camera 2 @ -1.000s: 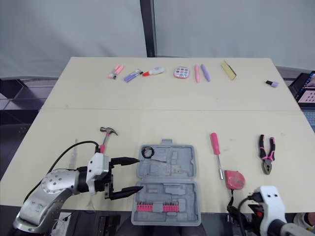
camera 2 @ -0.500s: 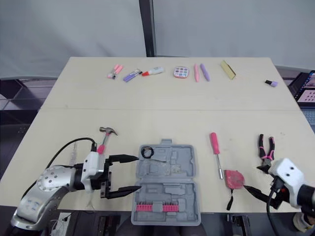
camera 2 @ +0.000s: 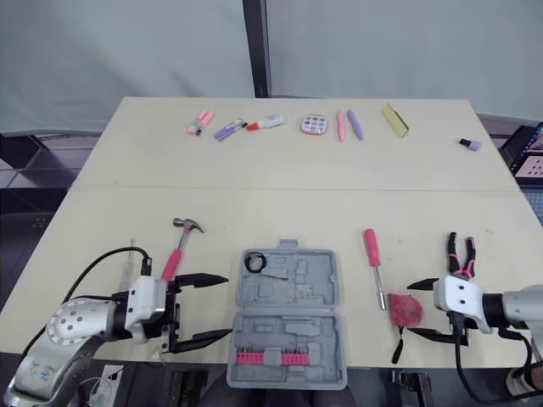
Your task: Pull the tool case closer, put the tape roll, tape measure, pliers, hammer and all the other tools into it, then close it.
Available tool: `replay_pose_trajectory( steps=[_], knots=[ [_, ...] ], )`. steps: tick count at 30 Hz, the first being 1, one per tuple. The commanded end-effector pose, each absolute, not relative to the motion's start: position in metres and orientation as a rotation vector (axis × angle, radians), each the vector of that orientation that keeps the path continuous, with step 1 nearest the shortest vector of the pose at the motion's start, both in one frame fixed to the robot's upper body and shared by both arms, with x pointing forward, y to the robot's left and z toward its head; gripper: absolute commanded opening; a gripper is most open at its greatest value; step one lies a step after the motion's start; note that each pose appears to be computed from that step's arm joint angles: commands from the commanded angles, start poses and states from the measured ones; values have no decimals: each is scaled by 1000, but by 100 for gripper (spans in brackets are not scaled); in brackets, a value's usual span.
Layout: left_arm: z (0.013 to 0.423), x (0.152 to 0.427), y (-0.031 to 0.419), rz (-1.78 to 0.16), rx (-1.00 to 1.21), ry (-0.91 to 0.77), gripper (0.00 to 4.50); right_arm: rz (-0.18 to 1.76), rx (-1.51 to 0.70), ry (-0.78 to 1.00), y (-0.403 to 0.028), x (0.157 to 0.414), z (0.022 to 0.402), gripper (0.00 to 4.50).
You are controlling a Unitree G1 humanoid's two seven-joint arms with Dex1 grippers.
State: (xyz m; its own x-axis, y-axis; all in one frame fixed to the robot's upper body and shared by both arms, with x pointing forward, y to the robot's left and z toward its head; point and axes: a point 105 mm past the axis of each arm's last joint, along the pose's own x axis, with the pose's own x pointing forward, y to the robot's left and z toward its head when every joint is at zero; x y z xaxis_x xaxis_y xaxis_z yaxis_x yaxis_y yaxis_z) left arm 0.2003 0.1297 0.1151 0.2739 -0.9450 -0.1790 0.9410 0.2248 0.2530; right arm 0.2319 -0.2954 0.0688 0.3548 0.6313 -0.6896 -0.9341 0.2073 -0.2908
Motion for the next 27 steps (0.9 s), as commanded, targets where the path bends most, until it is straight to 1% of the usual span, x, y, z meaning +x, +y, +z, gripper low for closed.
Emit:
replay_pose_trajectory(
  steps=[1, 15, 27],
  knots=[
    [113, 199, 133, -1285, 367, -50, 450, 1187, -810, 501, -300, 231, 65, 448],
    [106, 193, 133, -1299, 381, -47, 450, 1209, -866, 507, -299, 239, 53, 448],
    [105, 193, 133, -1301, 373, -34, 450, 1198, -880, 502, -299, 246, 52, 448]
  ],
)
